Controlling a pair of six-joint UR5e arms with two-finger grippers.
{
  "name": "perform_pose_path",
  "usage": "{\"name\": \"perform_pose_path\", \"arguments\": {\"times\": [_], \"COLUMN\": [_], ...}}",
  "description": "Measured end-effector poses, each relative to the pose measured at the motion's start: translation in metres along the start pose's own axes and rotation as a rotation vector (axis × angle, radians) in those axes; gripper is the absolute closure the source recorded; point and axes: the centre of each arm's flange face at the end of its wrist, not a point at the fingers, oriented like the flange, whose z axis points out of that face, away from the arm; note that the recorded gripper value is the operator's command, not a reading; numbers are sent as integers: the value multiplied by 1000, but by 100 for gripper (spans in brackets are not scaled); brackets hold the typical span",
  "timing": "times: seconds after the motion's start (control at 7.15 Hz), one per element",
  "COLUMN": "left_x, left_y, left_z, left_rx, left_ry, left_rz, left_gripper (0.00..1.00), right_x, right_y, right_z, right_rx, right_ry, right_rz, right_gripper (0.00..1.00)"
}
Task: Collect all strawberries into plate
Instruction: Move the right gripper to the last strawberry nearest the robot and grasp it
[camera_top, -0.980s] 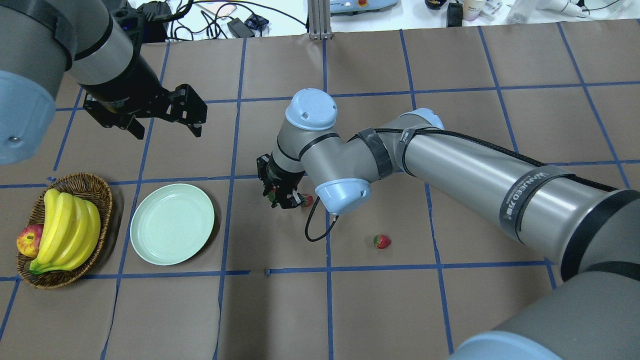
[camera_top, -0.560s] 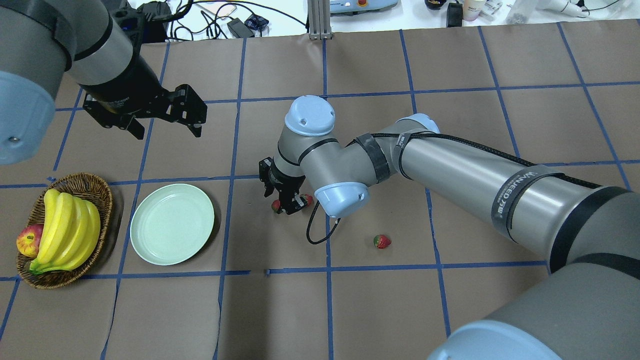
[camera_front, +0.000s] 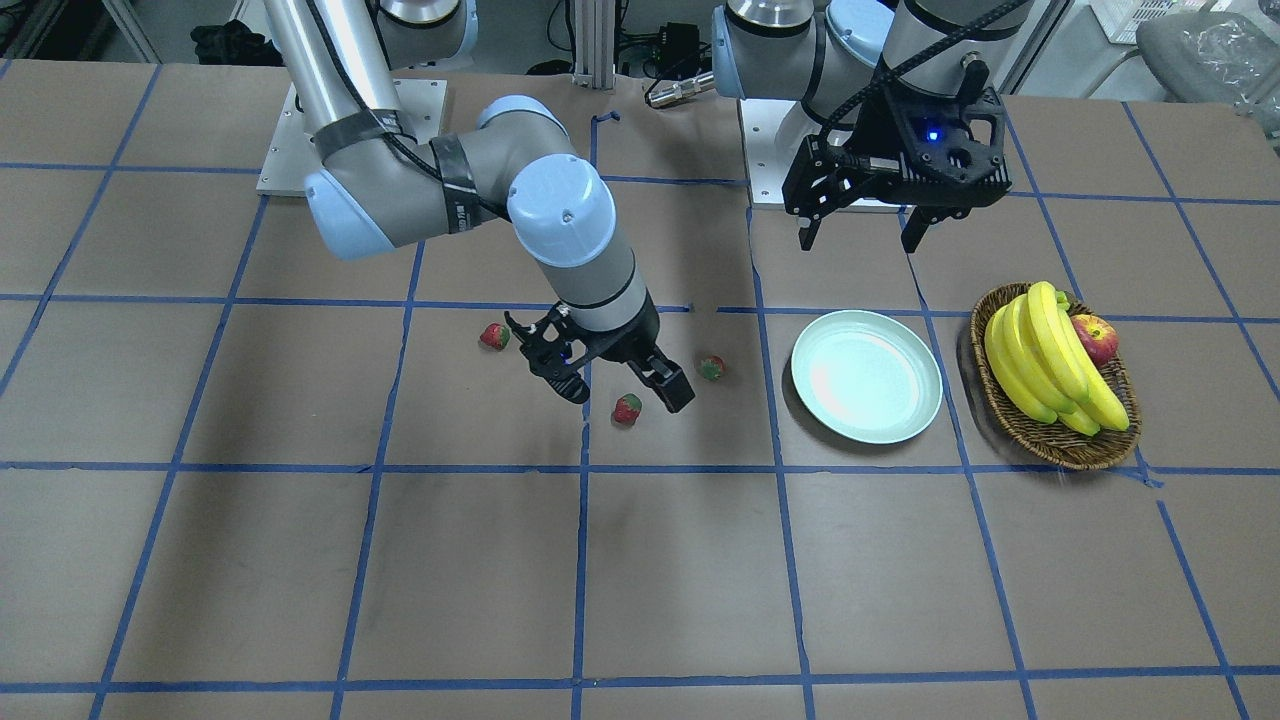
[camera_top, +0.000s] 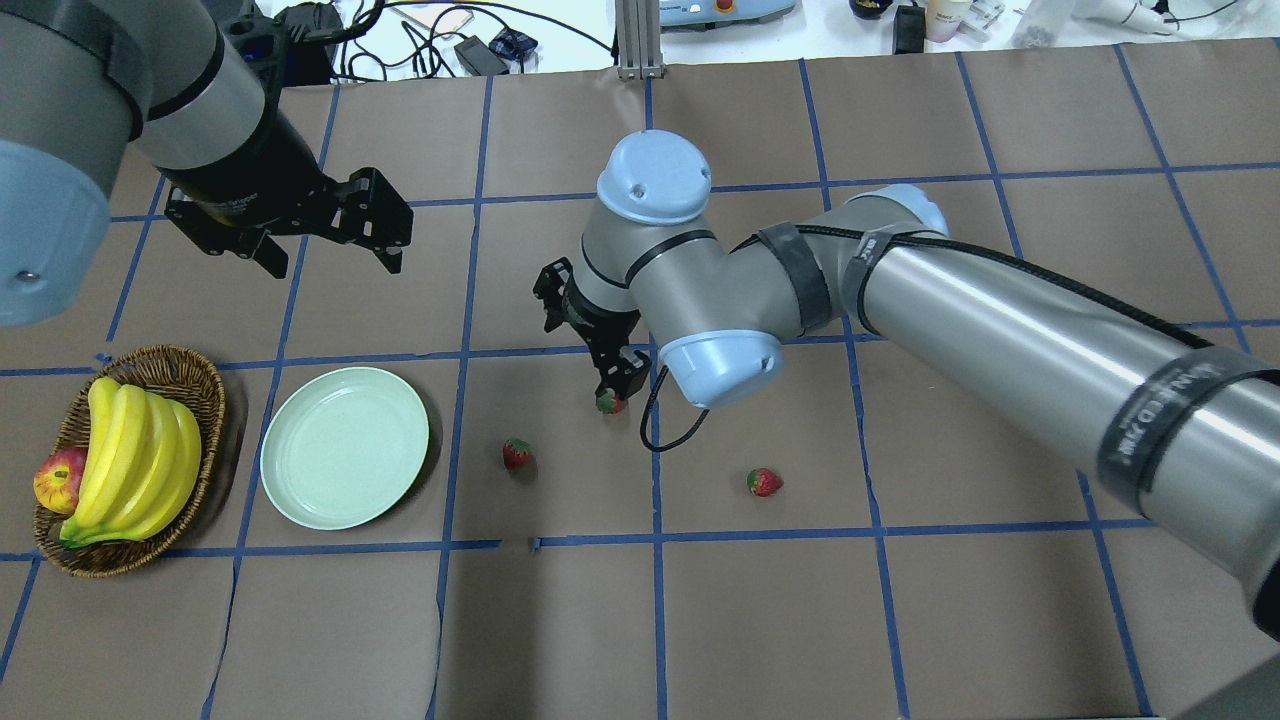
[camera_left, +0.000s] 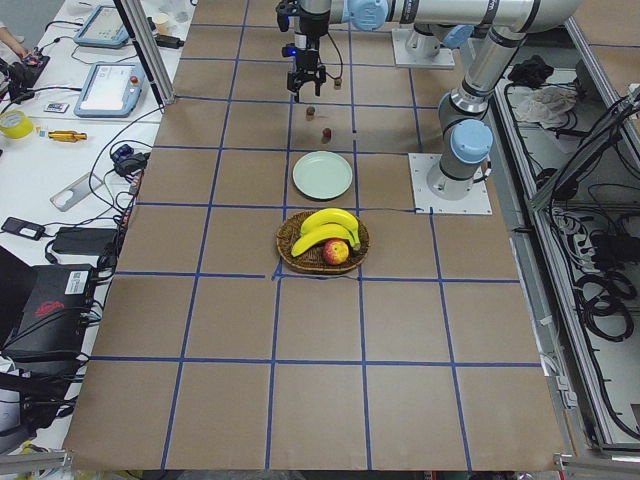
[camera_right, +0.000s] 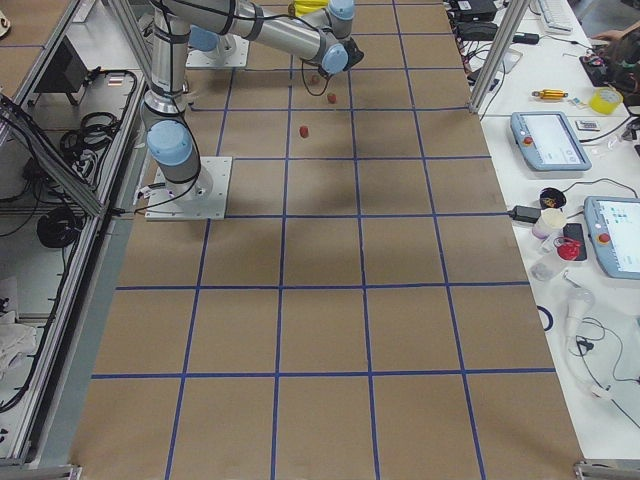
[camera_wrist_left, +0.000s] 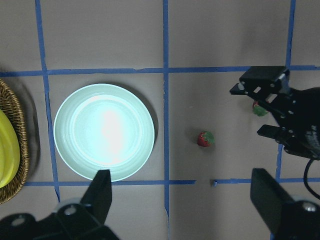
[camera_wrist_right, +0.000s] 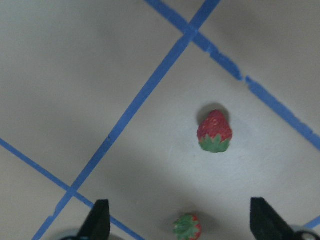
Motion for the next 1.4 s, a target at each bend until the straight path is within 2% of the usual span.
{"name": "perform_pose_path", "arguments": {"times": [0.14, 0.42, 0.56, 0.7, 0.84, 0.98, 1.12, 1.4], "left_x": [0, 0, 0, 0, 0, 0, 0, 1], "left_y": [0, 0, 0, 0, 0, 0, 0, 0], "left_z": [0, 0, 0, 0, 0, 0, 0, 0], "left_rx": [0, 0, 0, 0, 0, 0, 0, 0], "left_ry": [1, 0, 0, 0, 0, 0, 2, 4], "left_rz": [0, -1, -1, -1, -1, 0, 0, 0], "left_gripper": [0, 0, 0, 0, 0, 0, 0, 0], "right_x": [15, 52, 70, 86, 102, 121, 138, 156], "right_y": [-16, -45, -49, -52, -61, -74, -84, -88], "right_z": [-25, -46, -43, -34, -25, -13, 3, 37], "right_rx": [33, 88, 81, 69, 56, 43, 41, 38], "right_ry": [60, 274, 361, 410, 438, 456, 456, 392], "right_rz": [-75, -245, -299, -300, -238, -139, -55, 86], "right_gripper": [0, 0, 0, 0, 1, 0, 0, 0]}}
